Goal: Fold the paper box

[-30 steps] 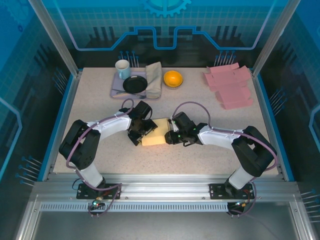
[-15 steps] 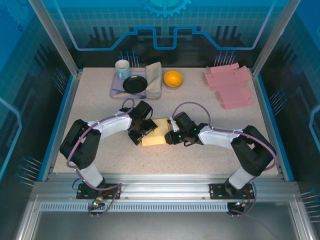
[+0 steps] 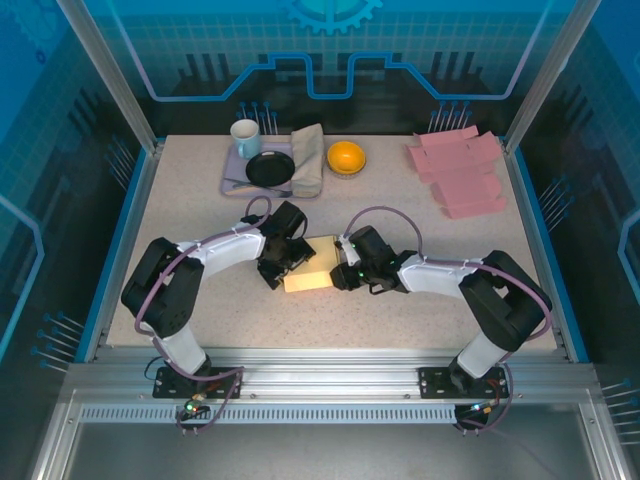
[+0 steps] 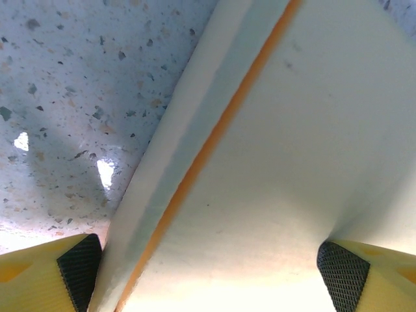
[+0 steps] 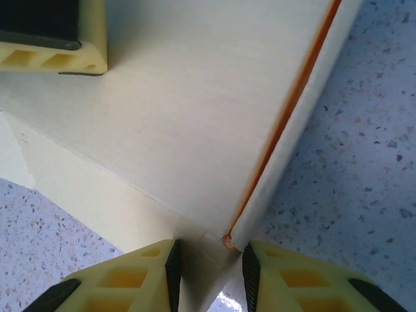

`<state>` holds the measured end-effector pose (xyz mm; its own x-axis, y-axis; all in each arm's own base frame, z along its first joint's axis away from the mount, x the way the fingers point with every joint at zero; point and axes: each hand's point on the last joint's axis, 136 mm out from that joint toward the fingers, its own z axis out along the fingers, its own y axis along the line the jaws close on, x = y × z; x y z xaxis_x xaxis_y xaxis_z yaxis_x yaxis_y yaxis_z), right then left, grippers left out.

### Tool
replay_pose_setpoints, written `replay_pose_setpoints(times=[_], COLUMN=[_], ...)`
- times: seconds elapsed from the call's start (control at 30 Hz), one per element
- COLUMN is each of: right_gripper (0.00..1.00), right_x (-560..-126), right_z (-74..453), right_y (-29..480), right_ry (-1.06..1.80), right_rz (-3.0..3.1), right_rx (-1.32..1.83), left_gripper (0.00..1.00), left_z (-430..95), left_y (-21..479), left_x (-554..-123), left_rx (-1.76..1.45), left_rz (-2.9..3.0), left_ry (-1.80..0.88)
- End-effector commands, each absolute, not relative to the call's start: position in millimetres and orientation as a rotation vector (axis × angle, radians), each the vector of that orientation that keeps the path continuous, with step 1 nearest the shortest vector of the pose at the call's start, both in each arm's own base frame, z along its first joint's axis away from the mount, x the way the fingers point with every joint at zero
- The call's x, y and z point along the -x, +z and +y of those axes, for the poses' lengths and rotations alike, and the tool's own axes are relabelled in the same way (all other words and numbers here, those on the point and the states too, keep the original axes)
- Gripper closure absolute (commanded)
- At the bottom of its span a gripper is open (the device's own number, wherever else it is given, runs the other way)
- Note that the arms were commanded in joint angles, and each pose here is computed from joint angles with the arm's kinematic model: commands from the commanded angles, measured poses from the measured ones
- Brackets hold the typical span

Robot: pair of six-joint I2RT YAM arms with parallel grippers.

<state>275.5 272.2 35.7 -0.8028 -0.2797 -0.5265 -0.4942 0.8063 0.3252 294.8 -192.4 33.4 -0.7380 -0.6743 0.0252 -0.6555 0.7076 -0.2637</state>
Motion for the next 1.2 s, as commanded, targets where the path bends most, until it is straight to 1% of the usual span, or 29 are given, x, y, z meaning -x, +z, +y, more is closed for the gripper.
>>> replay_pose_setpoints(times=[0.0,0.1,0.2,0.4,0.53,0.83,1.17], right_gripper=[0.68,0.67,0.63,0.62,0.62,0.65,0.66], right_x=[-269,-269,-267,-262,-261,-256,-252], right_z=[248,246,242,245,249,251,261], right_y=[2,7,12,18,23,21,37], right_ry=[0.520,0.526,0.536,0.657,0.721,0.750,0.857], right_rz=[2.620,2.624,2.677,2.730,2.728,2.741,2.742], right_rx=[0.571,0.550,0.468,0.361,0.343,0.356,0.327], left_gripper=[0.09,0.09,0.09,0.09,0.09,0.09,0.09], left_z=[-157,-156,-154,-154,-153,-152,-153], left_y=[-13,-13,-13,-13,-13,-11,-9], left_x=[-254,-254,-254,-254,-254,-255,-256], left_rx=[1.142,1.138,1.128,1.128,1.128,1.122,1.118], left_rz=[2.949,2.946,2.945,2.944,2.942,2.941,2.939], left_ry=[-0.027,-0.016,-0.002,0.001,0.006,0.004,0.004])
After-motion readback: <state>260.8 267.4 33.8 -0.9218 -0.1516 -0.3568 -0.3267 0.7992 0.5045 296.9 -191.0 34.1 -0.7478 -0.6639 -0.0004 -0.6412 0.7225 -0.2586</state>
